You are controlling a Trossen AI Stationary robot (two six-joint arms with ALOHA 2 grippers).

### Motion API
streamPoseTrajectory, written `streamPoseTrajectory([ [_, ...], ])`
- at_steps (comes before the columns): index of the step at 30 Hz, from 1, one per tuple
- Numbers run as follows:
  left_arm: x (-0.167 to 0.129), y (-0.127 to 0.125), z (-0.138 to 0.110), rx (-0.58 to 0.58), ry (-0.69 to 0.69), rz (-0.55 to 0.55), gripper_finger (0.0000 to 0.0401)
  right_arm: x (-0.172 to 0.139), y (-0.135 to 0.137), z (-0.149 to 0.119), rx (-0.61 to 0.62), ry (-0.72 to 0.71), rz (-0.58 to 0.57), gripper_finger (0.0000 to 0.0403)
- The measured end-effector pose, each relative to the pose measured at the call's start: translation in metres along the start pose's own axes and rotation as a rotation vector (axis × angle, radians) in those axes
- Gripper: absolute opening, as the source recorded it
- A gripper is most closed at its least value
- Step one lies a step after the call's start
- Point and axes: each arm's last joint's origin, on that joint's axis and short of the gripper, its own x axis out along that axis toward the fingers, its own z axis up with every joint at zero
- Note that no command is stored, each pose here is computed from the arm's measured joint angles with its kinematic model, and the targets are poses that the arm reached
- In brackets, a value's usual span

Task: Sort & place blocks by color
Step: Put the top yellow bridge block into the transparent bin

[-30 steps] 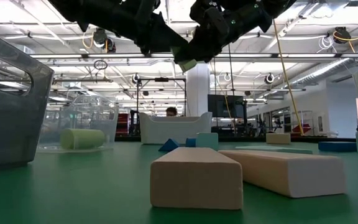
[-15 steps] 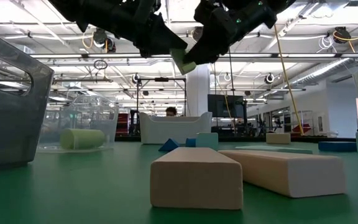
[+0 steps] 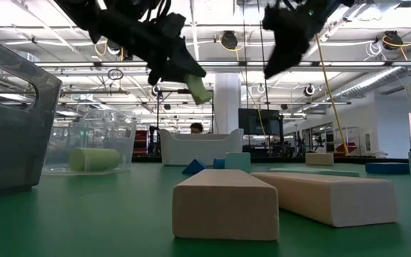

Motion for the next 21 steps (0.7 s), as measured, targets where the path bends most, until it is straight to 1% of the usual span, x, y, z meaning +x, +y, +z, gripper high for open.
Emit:
streamPoseTrajectory([
  [3, -0.004, -0.005, -0.006, -0.094, 0.096, -0.116, 0.0137, -0.002, -0.015, -0.01, 0.024, 0.099, -0.169, 0.0185],
  [5, -0.009, -0.009, -0.009, -0.137, 0.156, -0.171, 0.0138, -0.002, -0.025, -0.018, 0.049, 0.18, -0.252, 0.0185],
  [8, -0.022, -0.013, -0.014, -0.171, 0.254, -0.175, 0.0139, 0.003, -0.041, -0.028, 0.132, 0.216, -0.327, 0.0185],
  [9, -0.027, -0.014, -0.013, -0.184, 0.265, -0.176, 0.0139, 0.007, -0.047, -0.034, 0.16, 0.231, -0.341, 0.0185],
  [11, -0.038, -0.015, -0.013, -0.208, 0.296, -0.169, 0.0137, 0.014, -0.058, -0.047, 0.214, 0.266, -0.37, 0.0185],
  [13, -0.051, -0.017, -0.013, -0.233, 0.334, -0.161, 0.0137, 0.021, -0.067, -0.059, 0.258, 0.272, -0.391, 0.0185],
  [16, -0.072, -0.018, -0.017, -0.271, 0.418, -0.133, 0.0138, 0.033, -0.076, -0.077, 0.332, 0.28, -0.332, 0.0185],
  [18, -0.086, -0.018, -0.02, -0.297, 0.467, -0.105, 0.014, 0.04, -0.08, -0.085, 0.38, 0.244, -0.306, 0.0185],
  [21, -0.104, -0.017, -0.028, -0.336, 0.559, -0.024, 0.0139, 0.049, -0.084, -0.096, 0.401, 0.209, -0.31, 0.0185],
])
